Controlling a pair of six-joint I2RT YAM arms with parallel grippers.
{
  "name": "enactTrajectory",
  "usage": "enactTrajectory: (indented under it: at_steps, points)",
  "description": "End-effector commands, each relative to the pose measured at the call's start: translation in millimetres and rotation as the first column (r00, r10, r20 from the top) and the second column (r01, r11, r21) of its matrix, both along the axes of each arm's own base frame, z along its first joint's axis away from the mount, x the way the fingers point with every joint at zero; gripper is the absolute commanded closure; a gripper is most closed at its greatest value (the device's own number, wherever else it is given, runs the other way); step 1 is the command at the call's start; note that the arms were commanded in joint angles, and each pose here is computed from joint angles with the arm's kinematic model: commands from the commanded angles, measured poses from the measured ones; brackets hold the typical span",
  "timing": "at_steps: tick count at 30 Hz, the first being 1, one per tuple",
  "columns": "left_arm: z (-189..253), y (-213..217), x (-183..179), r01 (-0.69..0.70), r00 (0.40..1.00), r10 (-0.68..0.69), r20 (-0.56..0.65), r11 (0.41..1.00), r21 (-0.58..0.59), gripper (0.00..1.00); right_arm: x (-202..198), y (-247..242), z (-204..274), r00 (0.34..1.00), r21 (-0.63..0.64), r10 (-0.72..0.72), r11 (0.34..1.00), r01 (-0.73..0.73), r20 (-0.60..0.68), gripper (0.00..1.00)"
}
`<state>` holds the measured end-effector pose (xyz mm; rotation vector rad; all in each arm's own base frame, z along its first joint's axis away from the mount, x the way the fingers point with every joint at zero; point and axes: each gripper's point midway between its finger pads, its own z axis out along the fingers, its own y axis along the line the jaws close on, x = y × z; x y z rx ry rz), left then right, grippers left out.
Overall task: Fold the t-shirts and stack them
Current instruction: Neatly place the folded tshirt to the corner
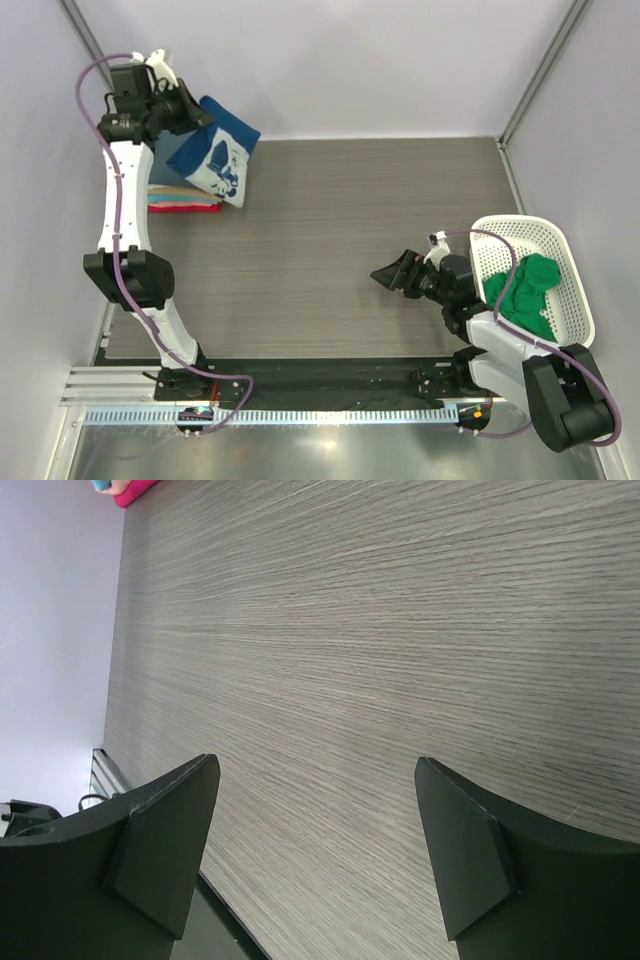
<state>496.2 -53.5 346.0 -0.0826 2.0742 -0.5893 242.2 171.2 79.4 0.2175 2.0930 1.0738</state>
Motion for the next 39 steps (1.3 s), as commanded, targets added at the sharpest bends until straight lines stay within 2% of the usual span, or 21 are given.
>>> enactTrajectory:
  at_steps: [1,6,16,23,29,39]
  points:
    - [49.1,4.0,-5.9,0.037,0.991,-0.039,0.124,0.999,0.012,1.0,7.3,3.2,14.6,0.998,0.029,0.009,1.0,-0.01,0.059,0.15]
    - [58.4,20.8,5.9,0.024,0.99,-0.021,0.139,0.999,-0.021,1.0,7.2,3.3,15.0,0.998,0.034,0.01,0.999,-0.012,0.059,0.15]
    - [37.7,62.3,33.1,-0.014,0.992,0.019,0.127,0.999,-0.042,1.0,7.0,2.3,14.2,0.998,0.044,0.01,0.999,-0.013,0.058,0.15]
    - [12.5,113.7,60.9,-0.09,0.99,0.1,0.1,0.991,-0.097,1.0,6.8,3.5,12.1,0.999,0.05,0.017,0.999,-0.019,0.047,0.15]
    - [-15.0,134.5,86.2,-0.141,0.985,0.151,0.089,0.984,-0.107,1.0,8.2,3.8,11.0,0.999,0.057,0.02,0.998,-0.023,0.041,0.15]
    - [-54.3,191.0,141.4,-0.282,0.94,0.294,0.173,0.955,-0.093,1.0,11.6,2.3,9.0,1.0,0.071,0.018,0.997,-0.02,0.025,0.15]
